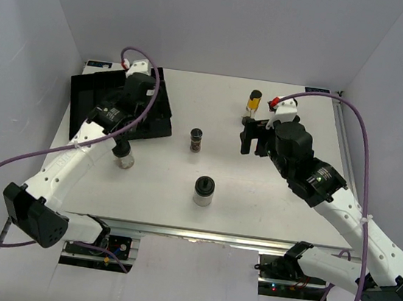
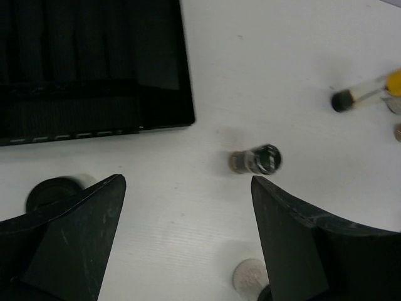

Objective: Organize the condiment bottles

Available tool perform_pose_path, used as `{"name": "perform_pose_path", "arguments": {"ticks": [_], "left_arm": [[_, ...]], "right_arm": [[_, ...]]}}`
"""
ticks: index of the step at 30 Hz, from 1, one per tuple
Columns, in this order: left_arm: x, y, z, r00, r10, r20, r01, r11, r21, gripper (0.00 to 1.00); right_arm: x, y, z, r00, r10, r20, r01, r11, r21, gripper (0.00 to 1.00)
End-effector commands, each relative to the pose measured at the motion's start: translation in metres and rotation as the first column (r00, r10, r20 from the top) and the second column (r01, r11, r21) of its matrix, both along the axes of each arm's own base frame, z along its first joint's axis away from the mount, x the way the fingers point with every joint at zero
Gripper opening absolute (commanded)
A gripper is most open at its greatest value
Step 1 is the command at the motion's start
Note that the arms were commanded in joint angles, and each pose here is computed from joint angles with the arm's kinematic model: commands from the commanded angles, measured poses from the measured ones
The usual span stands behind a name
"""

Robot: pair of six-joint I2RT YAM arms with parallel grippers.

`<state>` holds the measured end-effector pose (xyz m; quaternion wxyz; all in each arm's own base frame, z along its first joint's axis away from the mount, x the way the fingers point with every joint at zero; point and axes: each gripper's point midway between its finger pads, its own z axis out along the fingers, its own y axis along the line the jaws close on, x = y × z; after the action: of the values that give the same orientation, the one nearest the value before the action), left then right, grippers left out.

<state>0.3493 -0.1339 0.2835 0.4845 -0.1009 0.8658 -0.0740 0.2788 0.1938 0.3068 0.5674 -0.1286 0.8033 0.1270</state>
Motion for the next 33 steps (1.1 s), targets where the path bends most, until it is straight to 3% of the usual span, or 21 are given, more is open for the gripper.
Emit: {"name": "perform_pose_path", "arguments": {"ticks": [1,7,16,33], "left_arm": [[-0.003,0.057,-0.019,0.975,0.204,-0.084,-0.206,0.978,-0.014,0.91],[-0.018,0.091,-0.042,0.932,0.334,-0.139,-0.34,0.94,-0.019,0.88],[-0.036,0.112,-0.088,0.873,0.423,-0.242,-0.429,0.903,0.029,0.86],[-0.043,0.118,-0.148,0.823,0.436,-0.364,-0.442,0.894,0.072,0.88]], "right_arm": [[-0.007,0.009,0.012,0.996,0.079,0.047,-0.081,0.996,0.033,0.9],[-0.011,0.008,0.007,0.995,0.095,0.035,-0.096,0.995,0.014,0.9],[-0.019,0.011,0.011,0.988,0.143,0.05,-0.145,0.989,0.032,0.9],[-0.023,0.009,0.013,0.984,0.163,0.073,-0.165,0.986,0.03,0.9]]}}
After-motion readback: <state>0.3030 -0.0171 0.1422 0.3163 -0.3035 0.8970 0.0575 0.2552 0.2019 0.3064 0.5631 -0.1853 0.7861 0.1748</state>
